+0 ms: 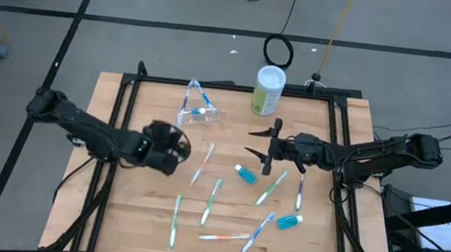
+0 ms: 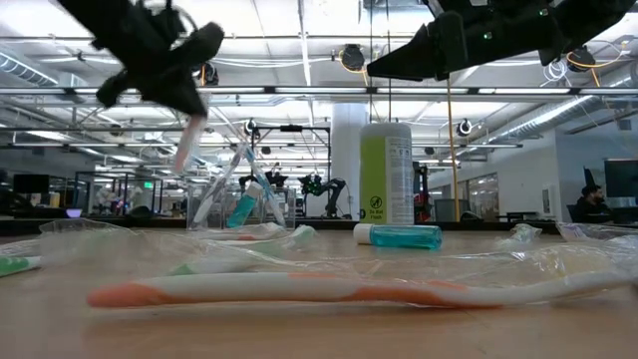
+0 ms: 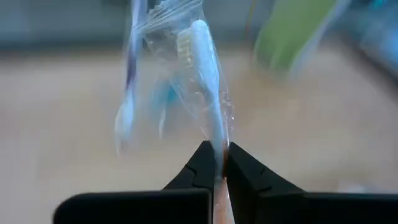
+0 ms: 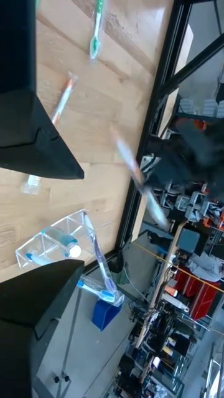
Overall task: Pick & Place toothbrushing station
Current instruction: Put the middle left orange toothbrush into the transparent organizer
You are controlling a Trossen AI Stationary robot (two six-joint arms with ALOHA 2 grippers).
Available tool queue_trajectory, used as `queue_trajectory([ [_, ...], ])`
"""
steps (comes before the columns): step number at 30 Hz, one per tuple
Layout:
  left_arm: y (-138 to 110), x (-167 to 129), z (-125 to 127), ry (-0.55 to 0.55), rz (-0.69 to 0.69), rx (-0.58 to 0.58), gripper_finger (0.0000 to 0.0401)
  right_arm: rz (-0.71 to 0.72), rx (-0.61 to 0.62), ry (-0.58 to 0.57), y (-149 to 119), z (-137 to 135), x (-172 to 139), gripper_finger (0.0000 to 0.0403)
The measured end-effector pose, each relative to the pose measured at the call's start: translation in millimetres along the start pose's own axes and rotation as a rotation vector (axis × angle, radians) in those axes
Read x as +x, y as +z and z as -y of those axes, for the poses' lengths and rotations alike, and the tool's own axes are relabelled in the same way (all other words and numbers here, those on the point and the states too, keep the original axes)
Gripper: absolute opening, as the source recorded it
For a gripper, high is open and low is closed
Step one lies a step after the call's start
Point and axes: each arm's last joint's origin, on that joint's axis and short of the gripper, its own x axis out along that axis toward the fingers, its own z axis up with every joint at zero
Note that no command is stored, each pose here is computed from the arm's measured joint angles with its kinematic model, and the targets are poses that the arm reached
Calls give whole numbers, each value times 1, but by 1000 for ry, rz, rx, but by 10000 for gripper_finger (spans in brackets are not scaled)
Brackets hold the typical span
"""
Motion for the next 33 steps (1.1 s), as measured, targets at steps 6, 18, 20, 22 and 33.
queue_trajectory([
  [6,42,23,7,269,464,142,22,-2,-1,2,0,0,0,215],
  [18,47,122,-12,539,380,157,14,-2,-1,2,0,0,0,215],
  [20,38,132,-11,508,332,148,30,-2,-1,3,0,-1,0,215],
  [22,28,142,-10,503,287,178,46,-2,-1,2,0,0,0,215],
  [33,5,165,-13,443,48,457,65,-7,44,4,-1,-1,0,215],
])
